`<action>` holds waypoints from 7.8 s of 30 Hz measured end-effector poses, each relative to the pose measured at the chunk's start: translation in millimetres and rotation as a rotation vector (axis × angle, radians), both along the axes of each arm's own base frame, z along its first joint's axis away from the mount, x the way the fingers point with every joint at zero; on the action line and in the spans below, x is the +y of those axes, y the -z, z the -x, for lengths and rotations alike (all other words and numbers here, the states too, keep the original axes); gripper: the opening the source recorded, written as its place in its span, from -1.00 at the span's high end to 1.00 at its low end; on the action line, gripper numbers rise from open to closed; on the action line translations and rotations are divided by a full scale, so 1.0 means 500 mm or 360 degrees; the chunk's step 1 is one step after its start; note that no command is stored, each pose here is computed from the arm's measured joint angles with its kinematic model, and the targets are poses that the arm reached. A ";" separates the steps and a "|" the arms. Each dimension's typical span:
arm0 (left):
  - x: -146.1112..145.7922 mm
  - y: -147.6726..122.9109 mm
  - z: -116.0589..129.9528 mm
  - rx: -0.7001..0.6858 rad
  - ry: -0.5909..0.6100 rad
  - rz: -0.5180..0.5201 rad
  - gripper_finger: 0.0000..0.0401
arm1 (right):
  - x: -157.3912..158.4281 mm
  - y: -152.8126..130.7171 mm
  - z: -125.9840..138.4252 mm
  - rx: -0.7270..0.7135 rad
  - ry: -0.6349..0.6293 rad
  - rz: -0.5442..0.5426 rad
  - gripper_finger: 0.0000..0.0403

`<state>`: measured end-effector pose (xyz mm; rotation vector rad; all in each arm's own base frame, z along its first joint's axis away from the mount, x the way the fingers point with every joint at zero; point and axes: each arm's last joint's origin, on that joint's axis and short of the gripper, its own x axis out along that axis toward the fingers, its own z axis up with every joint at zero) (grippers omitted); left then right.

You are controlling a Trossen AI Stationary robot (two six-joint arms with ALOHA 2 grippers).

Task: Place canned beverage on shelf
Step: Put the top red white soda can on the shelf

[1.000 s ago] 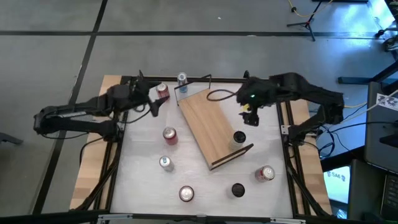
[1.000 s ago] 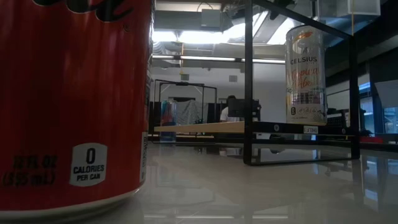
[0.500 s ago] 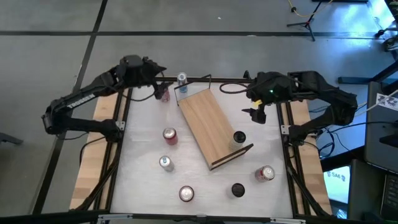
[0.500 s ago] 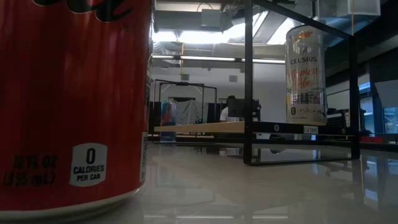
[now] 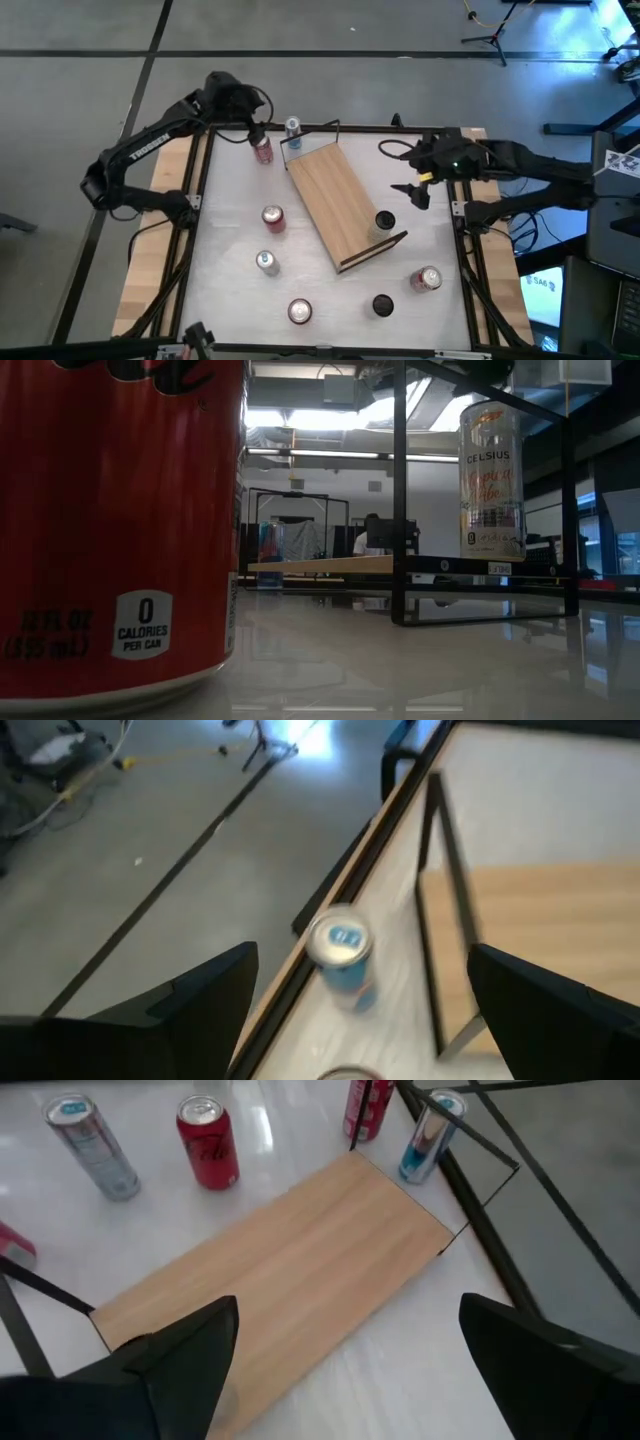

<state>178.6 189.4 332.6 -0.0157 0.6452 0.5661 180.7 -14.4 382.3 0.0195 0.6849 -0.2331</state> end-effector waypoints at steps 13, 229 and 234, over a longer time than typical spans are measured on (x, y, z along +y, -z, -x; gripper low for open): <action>0.054 0.085 0.018 0.0390 0.0000 0.0241 -0.75 | 0.001 0.112 -0.003 -0.0111 0.0020 -0.0052 -0.86; 0.067 0.227 -0.015 0.0357 -0.1209 0.1224 -0.66 | 0.001 0.144 -0.020 -0.0190 -0.0004 -0.0066 -0.86; 0.064 0.227 -0.019 0.0363 -0.1194 0.1220 -0.66 | 0.001 0.144 -0.020 -0.0191 -0.0005 -0.0067 -0.86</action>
